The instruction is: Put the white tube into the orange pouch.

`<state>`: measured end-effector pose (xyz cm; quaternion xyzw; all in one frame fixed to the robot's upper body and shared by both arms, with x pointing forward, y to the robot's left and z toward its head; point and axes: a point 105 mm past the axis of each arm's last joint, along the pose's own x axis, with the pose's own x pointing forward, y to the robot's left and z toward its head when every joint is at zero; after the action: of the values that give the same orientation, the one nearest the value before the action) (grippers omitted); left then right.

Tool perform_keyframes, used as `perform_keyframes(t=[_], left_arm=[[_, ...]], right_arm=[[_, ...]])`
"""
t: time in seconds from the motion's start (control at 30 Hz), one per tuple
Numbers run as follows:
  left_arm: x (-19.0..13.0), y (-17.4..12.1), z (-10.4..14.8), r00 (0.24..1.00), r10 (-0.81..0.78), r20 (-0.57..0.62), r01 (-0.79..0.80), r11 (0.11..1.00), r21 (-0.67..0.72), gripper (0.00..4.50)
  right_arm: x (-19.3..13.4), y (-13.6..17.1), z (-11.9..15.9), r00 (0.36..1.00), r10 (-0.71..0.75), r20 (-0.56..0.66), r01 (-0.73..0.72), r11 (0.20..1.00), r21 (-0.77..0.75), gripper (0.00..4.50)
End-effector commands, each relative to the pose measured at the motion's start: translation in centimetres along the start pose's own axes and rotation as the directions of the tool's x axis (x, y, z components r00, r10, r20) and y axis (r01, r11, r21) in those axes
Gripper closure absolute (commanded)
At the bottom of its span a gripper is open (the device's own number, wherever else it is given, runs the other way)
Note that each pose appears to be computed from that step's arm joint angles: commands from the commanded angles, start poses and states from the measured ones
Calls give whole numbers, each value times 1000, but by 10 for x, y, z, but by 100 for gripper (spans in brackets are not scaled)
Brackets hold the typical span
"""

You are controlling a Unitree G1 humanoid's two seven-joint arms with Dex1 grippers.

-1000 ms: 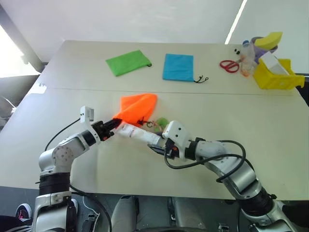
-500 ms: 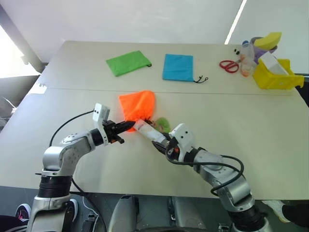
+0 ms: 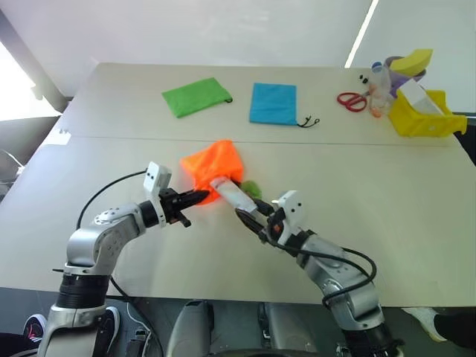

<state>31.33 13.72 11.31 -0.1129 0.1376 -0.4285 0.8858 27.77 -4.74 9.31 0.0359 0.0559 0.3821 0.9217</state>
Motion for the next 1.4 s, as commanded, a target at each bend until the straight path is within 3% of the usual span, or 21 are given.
perform_keyframes(t=[0.03, 0.23, 0.67, 0.93, 1.1, 1.13, 1.27, 1.4], left_arm=[[4, -10, 5, 999, -49, 16, 48, 998, 49, 450], [8, -13, 9, 998, -56, 25, 55, 996, 67, 450], [17, -18, 10, 996, -80, 45, 77, 995, 69, 450], [18, -19, 10, 995, -82, 55, 78, 994, 74, 450], [18, -18, 11, 996, -69, 63, 64, 995, 78, 450], [18, -18, 11, 996, -69, 62, 64, 995, 81, 450], [17, -16, 10, 997, -57, 59, 52, 995, 80, 450], [15, -14, 10, 997, -49, 59, 43, 995, 88, 450]], right_arm=[[13, 0, 11, 1000, 14, 23, -13, 997, -73, 271], [29, -11, 18, 999, -31, -15, 26, 963, -267, 271], [64, -6, 41, 997, -67, -41, 55, 971, -234, 271], [74, 10, 27, 989, 2, -150, -37, 972, -234, 271], [80, 13, 30, 991, 31, -131, -52, 985, -167, 271], [80, 14, 33, 993, 38, -112, -53, 989, -135, 167], [74, 24, 33, 985, 115, -127, -131, 983, -127, 3], [56, 37, 33, 961, 245, -131, -256, 963, -83, 3]])
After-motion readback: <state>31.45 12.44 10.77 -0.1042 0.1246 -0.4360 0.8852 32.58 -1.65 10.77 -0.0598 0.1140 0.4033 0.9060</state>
